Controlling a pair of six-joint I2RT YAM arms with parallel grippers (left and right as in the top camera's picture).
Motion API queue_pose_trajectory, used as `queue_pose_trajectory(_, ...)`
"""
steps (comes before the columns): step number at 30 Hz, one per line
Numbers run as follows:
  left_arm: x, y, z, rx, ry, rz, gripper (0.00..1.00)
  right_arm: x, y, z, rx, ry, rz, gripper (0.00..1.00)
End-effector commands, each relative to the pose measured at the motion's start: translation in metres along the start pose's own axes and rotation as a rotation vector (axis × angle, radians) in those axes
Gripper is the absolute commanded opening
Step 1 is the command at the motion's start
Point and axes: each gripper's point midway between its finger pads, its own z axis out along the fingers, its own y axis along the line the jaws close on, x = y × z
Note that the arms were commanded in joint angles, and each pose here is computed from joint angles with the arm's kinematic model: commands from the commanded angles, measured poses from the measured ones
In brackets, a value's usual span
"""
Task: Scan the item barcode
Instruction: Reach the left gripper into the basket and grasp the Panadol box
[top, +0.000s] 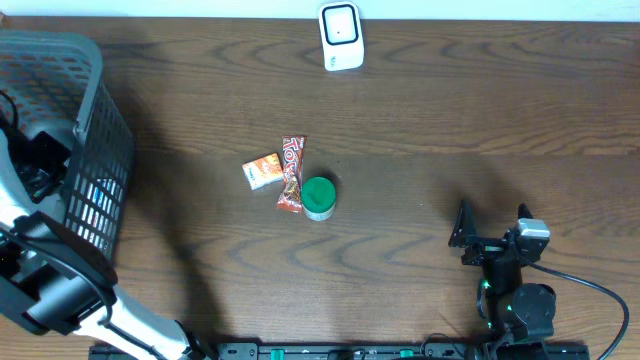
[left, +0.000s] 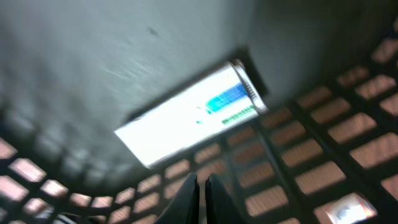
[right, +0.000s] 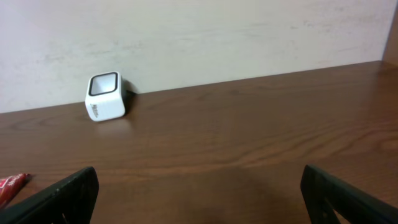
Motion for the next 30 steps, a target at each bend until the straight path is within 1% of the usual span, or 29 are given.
queue_pose_trajectory(1,0.013,-0.017,0.014,0.099,0.117,-0.046,0.07,0.0,-0.001,0.0,0.006,-0.004,-0.011,0.99)
queue_pose_trajectory(5,0.02,-0.015,0.025,0.074,0.182,-0.12,0.07,0.0,-0.001,0.0,0.006,-0.003,-0.011,0.99)
queue_pose_trajectory(13,0.028,-0.011,0.044,0.045,0.261,-0.134,0.08,0.0,-0.001,0.0,0.006,-0.003,-0.011,0.99)
queue_pose_trajectory(21,0.026,-0.01,0.071,0.025,0.315,-0.14,0.07,0.0,-0.001,0.0,0.006,-0.003,-0.011,0.99)
queue_pose_trajectory(30,0.026,-0.008,0.09,0.013,0.337,-0.142,0.07,0.0,-0.001,0.0,0.006,-0.003,-0.011,0.99)
